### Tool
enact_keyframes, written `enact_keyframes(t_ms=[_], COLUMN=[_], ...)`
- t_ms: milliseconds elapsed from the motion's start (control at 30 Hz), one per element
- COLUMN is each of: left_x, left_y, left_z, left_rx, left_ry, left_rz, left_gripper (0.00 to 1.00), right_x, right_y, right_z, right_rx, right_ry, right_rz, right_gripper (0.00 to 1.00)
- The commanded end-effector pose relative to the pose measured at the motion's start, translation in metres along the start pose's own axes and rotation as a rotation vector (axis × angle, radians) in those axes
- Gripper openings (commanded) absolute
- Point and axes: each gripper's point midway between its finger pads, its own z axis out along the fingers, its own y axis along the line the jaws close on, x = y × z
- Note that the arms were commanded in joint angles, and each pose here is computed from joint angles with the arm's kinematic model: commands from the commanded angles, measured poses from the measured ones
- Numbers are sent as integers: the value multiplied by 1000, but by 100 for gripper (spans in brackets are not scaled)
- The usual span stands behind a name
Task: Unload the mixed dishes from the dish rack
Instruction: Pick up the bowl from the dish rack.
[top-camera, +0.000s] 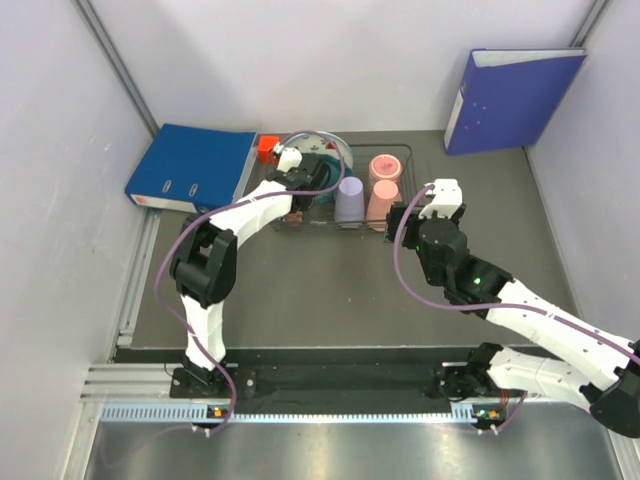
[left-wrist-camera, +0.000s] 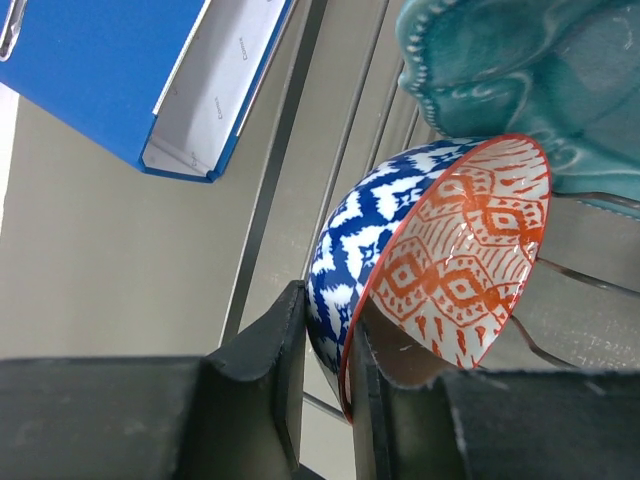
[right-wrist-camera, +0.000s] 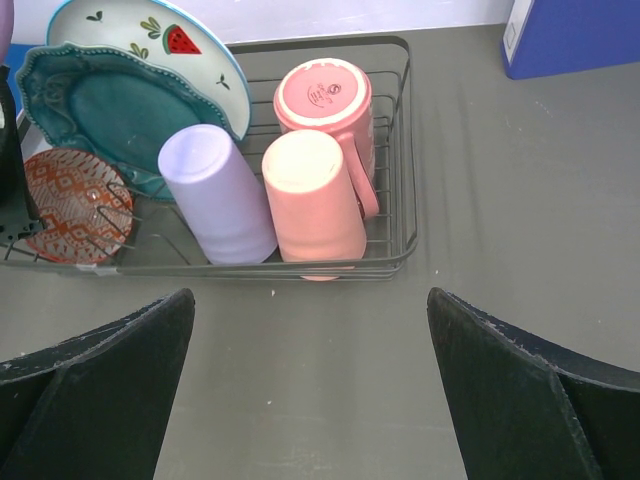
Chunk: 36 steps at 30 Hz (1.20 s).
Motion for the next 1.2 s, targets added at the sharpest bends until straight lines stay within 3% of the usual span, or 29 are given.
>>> enact_keyframes(t_ms=[0, 467, 933, 1167], left_x=[-10, -44, -68, -80], left_y=[1, 8, 4, 13], left_z=[-7, -45, -94, -118], left_rx=[16, 46, -113, -112], left_ry=[-32, -113, -307, -355], left_rz=[-54, -105, 56, 44], left_gripper=[0, 0, 0, 0], right_x=[-1, -4, -7, -12], right_y=[3, 4, 4, 4], right_z=[0, -1, -4, -7], right_rx=[-12, -17, -25, -34], right_ry=[-13, -16, -22, -30], right_rz=[30, 39, 50, 65], right_gripper=[100, 100, 100, 100])
